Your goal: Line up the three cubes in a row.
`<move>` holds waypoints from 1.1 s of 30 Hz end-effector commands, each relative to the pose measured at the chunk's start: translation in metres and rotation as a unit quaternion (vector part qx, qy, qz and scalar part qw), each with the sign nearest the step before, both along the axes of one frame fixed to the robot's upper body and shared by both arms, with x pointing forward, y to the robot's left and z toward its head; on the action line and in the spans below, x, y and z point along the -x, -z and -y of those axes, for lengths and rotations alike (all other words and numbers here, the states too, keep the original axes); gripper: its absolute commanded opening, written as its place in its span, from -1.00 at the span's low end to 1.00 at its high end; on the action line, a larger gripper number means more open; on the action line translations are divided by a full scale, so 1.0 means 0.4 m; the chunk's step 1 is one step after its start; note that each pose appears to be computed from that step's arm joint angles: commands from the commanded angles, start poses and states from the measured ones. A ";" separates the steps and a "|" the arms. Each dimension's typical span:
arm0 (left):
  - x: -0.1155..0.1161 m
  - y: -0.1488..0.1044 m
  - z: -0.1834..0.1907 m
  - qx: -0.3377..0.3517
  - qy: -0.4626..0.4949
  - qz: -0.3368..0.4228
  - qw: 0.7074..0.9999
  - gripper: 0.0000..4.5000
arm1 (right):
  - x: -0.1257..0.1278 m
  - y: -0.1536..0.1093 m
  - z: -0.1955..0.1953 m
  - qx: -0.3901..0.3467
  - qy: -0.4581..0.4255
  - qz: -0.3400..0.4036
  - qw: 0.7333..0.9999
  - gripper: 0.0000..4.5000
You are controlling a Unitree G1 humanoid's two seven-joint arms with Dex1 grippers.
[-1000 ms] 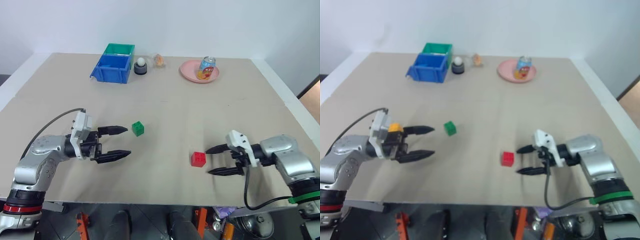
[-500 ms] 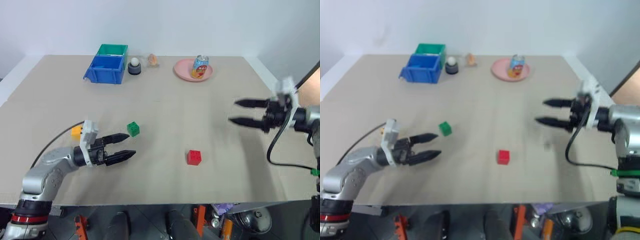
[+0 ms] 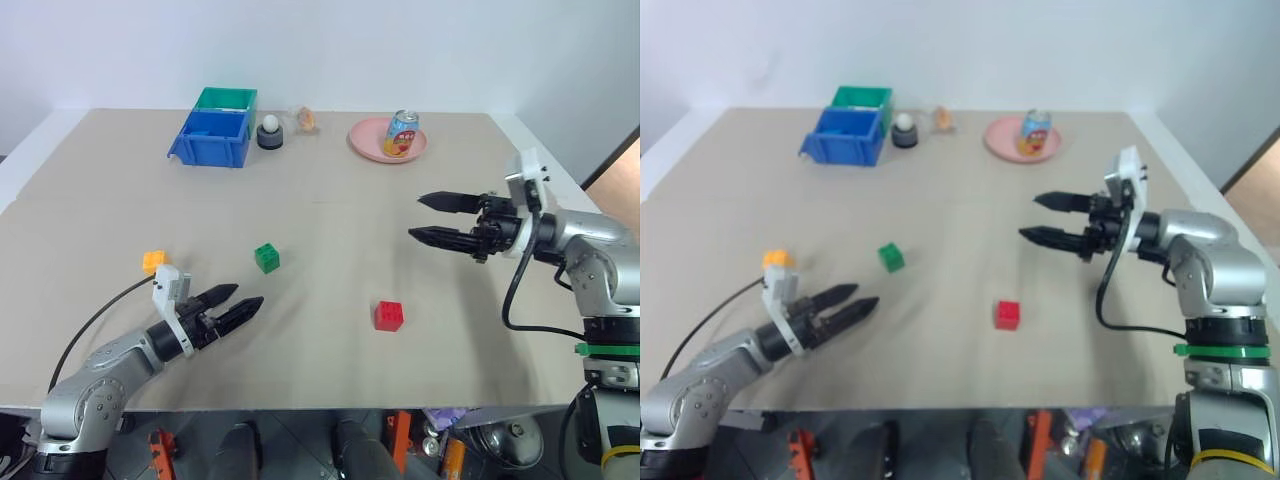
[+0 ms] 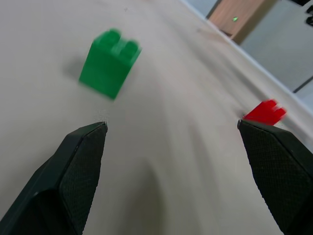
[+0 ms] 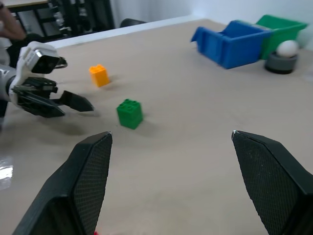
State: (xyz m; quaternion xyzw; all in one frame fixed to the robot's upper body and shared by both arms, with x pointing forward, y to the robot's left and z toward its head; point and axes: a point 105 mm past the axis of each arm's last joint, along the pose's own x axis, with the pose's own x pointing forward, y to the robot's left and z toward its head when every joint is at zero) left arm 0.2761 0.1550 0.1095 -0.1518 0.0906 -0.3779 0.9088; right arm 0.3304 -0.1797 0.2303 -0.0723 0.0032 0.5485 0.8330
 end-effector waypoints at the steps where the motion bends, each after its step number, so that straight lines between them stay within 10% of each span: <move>1: -0.015 -0.007 -0.005 -0.050 -0.013 0.036 0.998 0.96 | 0.009 -0.033 -0.011 -0.011 -0.008 0.025 1.000 0.80; 33: -0.251 0.008 0.088 -0.166 0.009 0.138 0.976 0.96 | 0.030 -0.029 -0.002 -0.024 0.026 0.033 0.999 0.80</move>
